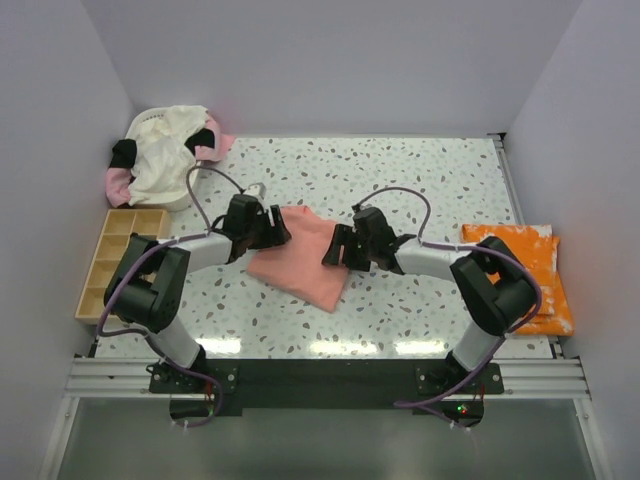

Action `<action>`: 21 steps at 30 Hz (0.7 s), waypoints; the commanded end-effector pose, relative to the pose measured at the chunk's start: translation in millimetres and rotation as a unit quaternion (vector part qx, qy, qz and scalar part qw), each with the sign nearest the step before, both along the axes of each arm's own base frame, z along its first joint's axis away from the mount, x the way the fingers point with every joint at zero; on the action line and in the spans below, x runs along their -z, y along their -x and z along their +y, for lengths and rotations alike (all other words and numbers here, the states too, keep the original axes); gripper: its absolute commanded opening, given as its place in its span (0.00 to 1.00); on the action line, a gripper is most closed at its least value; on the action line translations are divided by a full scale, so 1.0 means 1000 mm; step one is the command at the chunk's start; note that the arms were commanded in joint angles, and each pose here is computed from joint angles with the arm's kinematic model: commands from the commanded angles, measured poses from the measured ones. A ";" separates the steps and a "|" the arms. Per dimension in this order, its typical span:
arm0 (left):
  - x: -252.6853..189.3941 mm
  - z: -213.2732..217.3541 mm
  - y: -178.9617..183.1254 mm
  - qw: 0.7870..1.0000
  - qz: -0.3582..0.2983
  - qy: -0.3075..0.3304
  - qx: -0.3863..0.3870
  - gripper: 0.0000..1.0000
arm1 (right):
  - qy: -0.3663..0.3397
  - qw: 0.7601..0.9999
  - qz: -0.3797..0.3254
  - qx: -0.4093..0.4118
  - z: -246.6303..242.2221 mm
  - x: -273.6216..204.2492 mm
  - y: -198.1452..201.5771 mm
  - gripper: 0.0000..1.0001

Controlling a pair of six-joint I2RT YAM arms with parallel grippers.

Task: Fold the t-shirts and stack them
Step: Put the neatly folded tshirt into the corner of the board with the right arm

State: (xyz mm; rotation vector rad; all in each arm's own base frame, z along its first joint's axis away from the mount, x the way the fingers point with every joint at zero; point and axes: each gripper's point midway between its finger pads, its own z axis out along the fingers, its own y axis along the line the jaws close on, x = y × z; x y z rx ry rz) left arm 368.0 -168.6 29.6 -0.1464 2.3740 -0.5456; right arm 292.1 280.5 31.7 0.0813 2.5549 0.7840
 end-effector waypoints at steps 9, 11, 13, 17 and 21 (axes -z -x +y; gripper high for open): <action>0.031 -0.030 0.041 0.997 0.058 0.030 0.036 0.52 | 0.009 0.999 0.017 0.040 0.024 0.031 -0.031 0.32; 0.029 -0.027 0.039 0.998 0.054 0.023 0.031 0.52 | 0.017 0.999 0.016 0.043 0.025 0.029 -0.039 0.00; 0.023 -0.022 0.035 0.999 0.045 0.008 0.023 0.52 | 0.037 0.998 -0.002 0.059 0.018 0.022 -0.050 0.00; 0.008 -0.017 0.024 0.999 0.027 -0.009 0.016 0.65 | 0.112 0.988 -0.049 0.098 -0.025 -0.005 -0.072 0.00; -0.014 -0.014 0.011 0.999 0.008 -0.030 0.011 0.79 | 0.184 0.968 -0.076 0.155 -0.086 -0.028 -0.108 0.00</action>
